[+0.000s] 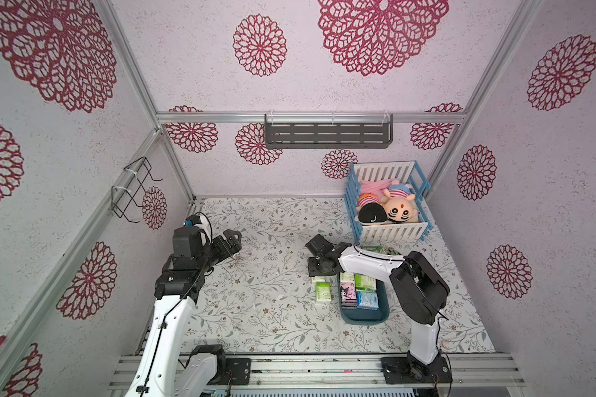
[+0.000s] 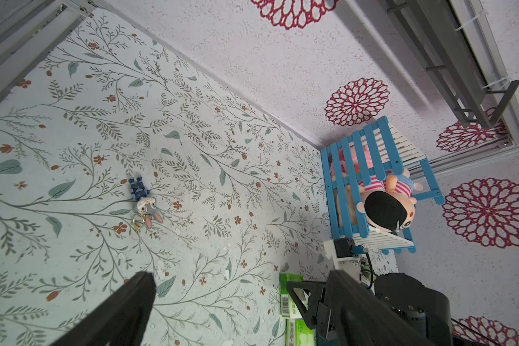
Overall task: Put the pocket tissues into the storage box
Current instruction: Pick up the pocket tissues from the center of the board.
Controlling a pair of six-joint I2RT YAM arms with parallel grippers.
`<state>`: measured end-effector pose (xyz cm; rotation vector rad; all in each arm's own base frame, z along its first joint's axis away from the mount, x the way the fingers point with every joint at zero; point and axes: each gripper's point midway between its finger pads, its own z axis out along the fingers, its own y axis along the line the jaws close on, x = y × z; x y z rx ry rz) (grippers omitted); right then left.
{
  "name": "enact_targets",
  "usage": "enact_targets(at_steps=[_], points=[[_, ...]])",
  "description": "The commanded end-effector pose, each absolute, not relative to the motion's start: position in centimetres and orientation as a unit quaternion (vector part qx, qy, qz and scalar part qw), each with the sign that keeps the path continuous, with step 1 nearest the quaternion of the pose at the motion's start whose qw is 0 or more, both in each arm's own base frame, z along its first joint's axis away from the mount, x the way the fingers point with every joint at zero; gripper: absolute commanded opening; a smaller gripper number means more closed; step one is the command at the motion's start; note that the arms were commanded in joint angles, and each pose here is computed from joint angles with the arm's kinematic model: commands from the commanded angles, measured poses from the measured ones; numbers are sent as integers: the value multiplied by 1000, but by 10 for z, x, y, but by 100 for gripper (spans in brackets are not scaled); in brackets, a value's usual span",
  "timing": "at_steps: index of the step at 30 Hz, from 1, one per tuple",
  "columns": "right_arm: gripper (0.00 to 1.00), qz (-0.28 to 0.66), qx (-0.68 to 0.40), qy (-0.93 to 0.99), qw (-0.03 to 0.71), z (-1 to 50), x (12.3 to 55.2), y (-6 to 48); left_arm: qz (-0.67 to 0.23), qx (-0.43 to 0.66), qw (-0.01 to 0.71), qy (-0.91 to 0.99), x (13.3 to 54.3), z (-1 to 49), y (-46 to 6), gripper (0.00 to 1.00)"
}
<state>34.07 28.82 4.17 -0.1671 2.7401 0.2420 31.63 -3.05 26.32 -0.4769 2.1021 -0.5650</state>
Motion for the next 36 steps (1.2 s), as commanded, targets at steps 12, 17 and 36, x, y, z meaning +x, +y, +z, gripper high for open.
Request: enact_targets(at_steps=[12,17,36], points=[[30,54,-89,981,162,15,326,301,-225,-182,454,843,327,270,-29,97],[12,59,-99,977,177,27,332,307,-219,-182,454,844,326,271,-28,97],[0,70,-193,919,336,202,316,233,-220,-180,467,838,324,282,-27,97]])
